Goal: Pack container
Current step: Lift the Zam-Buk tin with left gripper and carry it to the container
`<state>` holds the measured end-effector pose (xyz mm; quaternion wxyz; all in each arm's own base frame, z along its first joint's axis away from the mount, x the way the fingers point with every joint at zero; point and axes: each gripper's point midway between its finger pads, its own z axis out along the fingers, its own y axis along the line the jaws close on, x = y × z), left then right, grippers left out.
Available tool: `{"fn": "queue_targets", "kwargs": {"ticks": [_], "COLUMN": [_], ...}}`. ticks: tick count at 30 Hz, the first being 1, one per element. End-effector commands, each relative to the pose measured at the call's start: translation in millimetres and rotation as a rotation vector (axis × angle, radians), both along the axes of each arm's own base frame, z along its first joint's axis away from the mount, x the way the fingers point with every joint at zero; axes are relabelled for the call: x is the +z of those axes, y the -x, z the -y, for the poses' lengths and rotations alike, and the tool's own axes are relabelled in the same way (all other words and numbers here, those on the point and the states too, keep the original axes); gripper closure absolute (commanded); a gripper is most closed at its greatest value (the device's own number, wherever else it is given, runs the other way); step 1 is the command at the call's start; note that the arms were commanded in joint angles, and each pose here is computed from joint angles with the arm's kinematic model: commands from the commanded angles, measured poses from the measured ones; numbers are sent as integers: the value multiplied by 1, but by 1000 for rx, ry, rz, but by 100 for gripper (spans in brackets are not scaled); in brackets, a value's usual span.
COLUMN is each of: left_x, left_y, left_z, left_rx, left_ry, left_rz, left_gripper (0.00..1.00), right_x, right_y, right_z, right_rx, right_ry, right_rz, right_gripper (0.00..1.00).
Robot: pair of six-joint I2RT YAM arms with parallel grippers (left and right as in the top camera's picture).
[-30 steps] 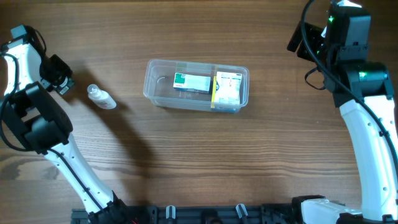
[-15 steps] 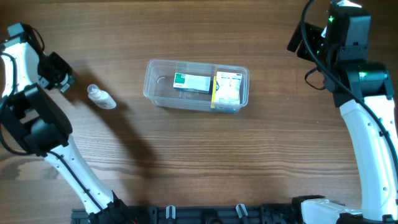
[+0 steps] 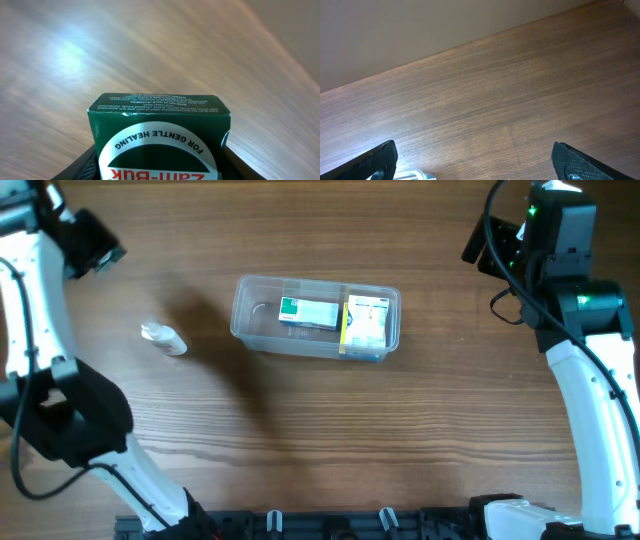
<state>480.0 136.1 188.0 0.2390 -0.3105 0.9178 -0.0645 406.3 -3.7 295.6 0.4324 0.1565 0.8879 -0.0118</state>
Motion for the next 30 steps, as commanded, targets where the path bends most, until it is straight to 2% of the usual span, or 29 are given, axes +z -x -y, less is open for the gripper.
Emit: {"fn": "queue_targets", "kwargs": {"ticks": [1, 9, 18, 24, 30], "left_x": [36, 24, 14, -3, -44], "left_y": [-2, 15, 50, 75, 92], "left_z": [65, 181, 290, 335, 360], "left_rx": [-161, -422, -665, -723, -753], "left_ry": [-13, -26, -51, -33, -35], "left_rz": [63, -32, -94, -156, -255], "left_gripper": [58, 63, 57, 57, 57], "right_x": [-3, -3, -3, -3, -3], "right_y": [-1, -1, -1, -1, -1], "right_z": [1, 1, 1, 1, 1], "right_rx": [-15, -15, -15, -15, -15], "right_ry": [-3, -3, -3, -3, -3], "right_rz": [-6, -6, -6, -6, -6], "right_gripper": [0, 0, 0, 0, 0]}}
